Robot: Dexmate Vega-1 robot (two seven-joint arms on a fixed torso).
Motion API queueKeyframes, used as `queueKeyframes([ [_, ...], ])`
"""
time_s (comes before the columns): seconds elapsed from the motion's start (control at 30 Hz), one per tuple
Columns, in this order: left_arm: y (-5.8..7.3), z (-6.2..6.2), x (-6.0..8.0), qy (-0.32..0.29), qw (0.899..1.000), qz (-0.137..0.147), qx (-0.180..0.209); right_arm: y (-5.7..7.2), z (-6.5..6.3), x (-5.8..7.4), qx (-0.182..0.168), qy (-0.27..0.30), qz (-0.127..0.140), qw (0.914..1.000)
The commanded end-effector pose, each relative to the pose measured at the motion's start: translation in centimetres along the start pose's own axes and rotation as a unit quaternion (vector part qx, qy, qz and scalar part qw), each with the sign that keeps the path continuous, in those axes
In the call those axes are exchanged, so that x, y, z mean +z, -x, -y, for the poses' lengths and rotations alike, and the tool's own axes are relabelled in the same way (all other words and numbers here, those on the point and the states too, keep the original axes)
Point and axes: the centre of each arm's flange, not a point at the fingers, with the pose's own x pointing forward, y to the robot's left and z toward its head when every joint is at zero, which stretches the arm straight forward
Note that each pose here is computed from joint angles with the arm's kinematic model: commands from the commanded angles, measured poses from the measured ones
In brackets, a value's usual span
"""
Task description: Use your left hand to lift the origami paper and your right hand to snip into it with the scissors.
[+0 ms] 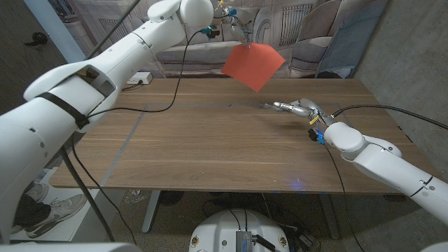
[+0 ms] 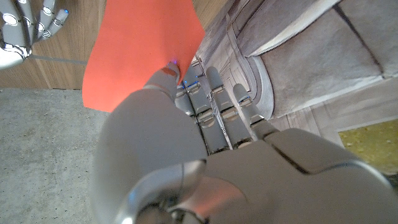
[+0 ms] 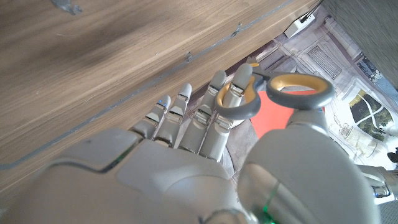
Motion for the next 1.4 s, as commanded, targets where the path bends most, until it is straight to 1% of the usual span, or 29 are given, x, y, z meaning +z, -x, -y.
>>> queueKeyframes([
  [0.03,-0.1,0.0,0.1,0.001,1.0,0.0,0.001,0.1,0.1,-0.5,-0.003,-0.036,0.036,0.9987],
  [0.13,-0.1,-0.1,0.0,0.004,1.0,0.001,-0.001,0.4,0.1,-0.5,-0.009,-0.042,0.043,0.9982],
  [0.2,0.0,-0.1,0.1,0.001,1.0,0.001,0.006,0.4,0.2,-0.6,-0.001,-0.049,0.048,0.9976],
  [0.33,0.0,-0.1,0.0,0.01,1.0,0.004,0.004,0.7,0.3,-0.2,-0.008,-0.038,0.048,0.9981],
  [0.43,0.1,-0.2,0.1,0.01,1.0,0.004,0.009,0.9,0.4,0.0,0.007,-0.029,0.041,0.9987],
  [0.5,0.2,-0.3,0.2,0.011,1.0,0.006,0.01,1.1,0.2,0.0,-0.012,-0.025,0.041,0.9988],
  [0.53,0.2,-0.3,0.2,0.011,1.0,0.006,0.011,1.1,0.4,-0.1,-0.003,-0.032,0.049,0.9983],
  [0.57,0.3,-0.3,0.2,0.011,1.0,0.006,0.015,1.2,0.2,0.0,-0.016,-0.029,0.055,0.998],
  [0.6,0.3,-0.3,0.2,0.013,1.0,0.007,0.014,1.5,-0.1,0.2,-0.053,-0.014,0.047,0.9974],
  [0.7,0.4,-0.3,0.3,0.013,1.0,0.007,0.013,1.8,-0.2,0.4,-0.065,-0.013,0.049,0.9966],
  [0.73,0.4,-0.3,0.3,0.012,1.0,0.007,0.015,1.8,-0.4,0.3,-0.088,-0.026,0.062,0.9939],
  [0.77,0.4,-0.3,0.4,0.012,1.0,0.007,0.013,2.1,-0.6,0.5,-0.099,-0.014,0.053,0.9935],
  [0.8,0.5,-0.3,0.4,0.012,1.0,0.008,0.015,2.0,-0.4,0.3,-0.079,-0.031,0.066,0.9942],
  [0.83,0.5,-0.4,0.4,0.013,1.0,0.008,0.016,1.9,-0.4,0.2,-0.088,-0.042,0.082,0.9918],
  [0.87,0.6,-0.4,0.4,0.014,1.0,0.008,0.018,2.2,-0.7,0.5,-0.113,-0.023,0.057,0.9917],
  [0.9,0.7,-0.5,0.4,0.017,1.0,0.01,0.019,2.2,-0.6,0.4,-0.102,-0.024,0.052,0.9931],
  [0.93,0.7,-0.5,0.4,0.021,1.0,0.012,0.02,2.2,-0.8,0.4,-0.113,-0.033,0.059,0.9913],
  [0.97,0.8,-0.6,0.4,0.025,0.999,0.013,0.019,2.4,-0.8,0.5,-0.121,-0.023,0.045,0.9914],
  [1.0,0.9,-0.6,0.4,0.023,0.999,0.013,0.022,2.4,-0.9,0.5,-0.13,-0.023,0.048,0.99],
  [1.03,1.0,-0.7,0.4,0.021,0.999,0.011,0.023,2.4,-1.2,0.5,-0.155,-0.036,0.056,0.9856],
  [1.1,1.1,-0.6,0.3,0.02,1.0,0.01,0.02,2.5,-1.3,0.3,-0.168,-0.053,0.069,0.9819],
  [1.13,1.2,-0.6,0.3,0.017,1.0,0.009,0.023,2.6,-1.8,0.1,-0.22,-0.084,0.07,0.9693],
  [1.17,1.2,-0.6,0.3,0.016,1.0,0.009,0.021,2.6,-1.1,0.0,-0.172,-0.061,0.081,0.9797],
  [1.23,1.3,-0.5,0.2,0.02,1.0,0.009,0.02,2.6,-1.6,0.2,-0.196,-0.072,0.074,0.9752],
  [1.27,1.4,-0.6,0.2,0.016,1.0,0.008,0.021,2.6,-1.6,0.4,-0.181,-0.056,0.078,0.9788],
  [1.3,1.4,-0.6,0.2,0.018,1.0,0.009,0.022,2.5,-1.9,0.7,-0.198,-0.062,0.069,0.9758],
  [1.33,1.5,-0.6,0.2,0.02,0.999,0.01,0.022,2.4,-2.0,0.7,-0.2,-0.067,0.074,0.9746],
  [1.37,1.6,-0.7,0.3,0.017,1.0,0.009,0.024,2.2,-1.9,0.6,-0.192,-0.075,0.084,0.975],
  [1.4,1.6,-0.7,0.4,0.016,0.999,0.01,0.025,2.2,-1.9,0.7,-0.187,-0.078,0.08,0.9759],
])
